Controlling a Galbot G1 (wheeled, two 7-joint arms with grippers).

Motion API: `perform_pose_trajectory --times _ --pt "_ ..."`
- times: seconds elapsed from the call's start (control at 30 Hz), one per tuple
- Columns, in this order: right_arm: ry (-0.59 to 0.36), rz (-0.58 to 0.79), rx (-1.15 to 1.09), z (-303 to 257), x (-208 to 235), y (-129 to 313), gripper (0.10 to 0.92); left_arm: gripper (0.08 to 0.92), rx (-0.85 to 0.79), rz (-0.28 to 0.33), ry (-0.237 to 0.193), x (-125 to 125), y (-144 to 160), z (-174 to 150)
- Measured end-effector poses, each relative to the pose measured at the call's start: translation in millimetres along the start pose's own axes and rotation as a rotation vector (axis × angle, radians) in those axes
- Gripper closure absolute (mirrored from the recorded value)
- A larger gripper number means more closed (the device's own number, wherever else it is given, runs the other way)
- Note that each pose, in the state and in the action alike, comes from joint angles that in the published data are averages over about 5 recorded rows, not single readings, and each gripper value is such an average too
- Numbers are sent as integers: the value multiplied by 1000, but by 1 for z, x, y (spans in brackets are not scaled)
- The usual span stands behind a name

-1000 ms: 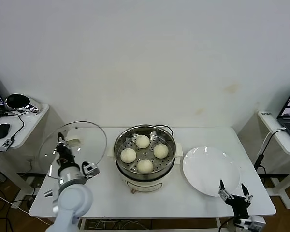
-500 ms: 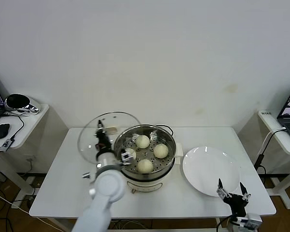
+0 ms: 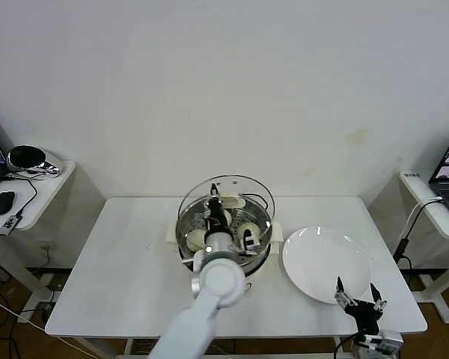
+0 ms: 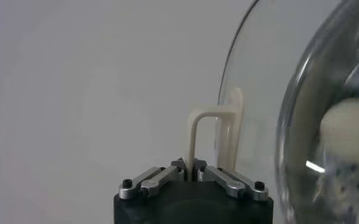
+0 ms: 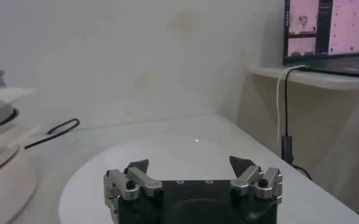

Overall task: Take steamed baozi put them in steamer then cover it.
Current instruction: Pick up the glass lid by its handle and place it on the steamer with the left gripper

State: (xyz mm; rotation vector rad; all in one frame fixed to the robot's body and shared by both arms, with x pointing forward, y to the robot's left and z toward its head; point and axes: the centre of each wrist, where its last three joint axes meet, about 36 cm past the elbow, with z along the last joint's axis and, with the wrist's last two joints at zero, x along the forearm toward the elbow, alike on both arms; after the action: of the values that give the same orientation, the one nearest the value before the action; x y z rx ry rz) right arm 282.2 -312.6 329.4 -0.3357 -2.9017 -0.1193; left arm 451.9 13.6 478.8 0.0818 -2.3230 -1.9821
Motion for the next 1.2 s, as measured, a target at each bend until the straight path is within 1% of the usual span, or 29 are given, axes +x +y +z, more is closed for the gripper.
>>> perform_pose_trajectory --times 0.13,0.33,0.63,0.9,1.2 --pt "3 1 2 0 -2 -1 200 856 -31 -1 2 -1 -9 -6" --pt "7 2 5 1 -4 -2 200 856 -66 -6 14 -2 -15 -7" --pt "8 -2 11 0 -6 -2 200 856 -84 24 30 -1 -24 -8" --pt "13 -13 4 2 -6 -1 200 856 -108 37 54 0 -31 -1" --pt "12 -20 -1 2 -6 1 200 856 -117 51 53 2 -37 0"
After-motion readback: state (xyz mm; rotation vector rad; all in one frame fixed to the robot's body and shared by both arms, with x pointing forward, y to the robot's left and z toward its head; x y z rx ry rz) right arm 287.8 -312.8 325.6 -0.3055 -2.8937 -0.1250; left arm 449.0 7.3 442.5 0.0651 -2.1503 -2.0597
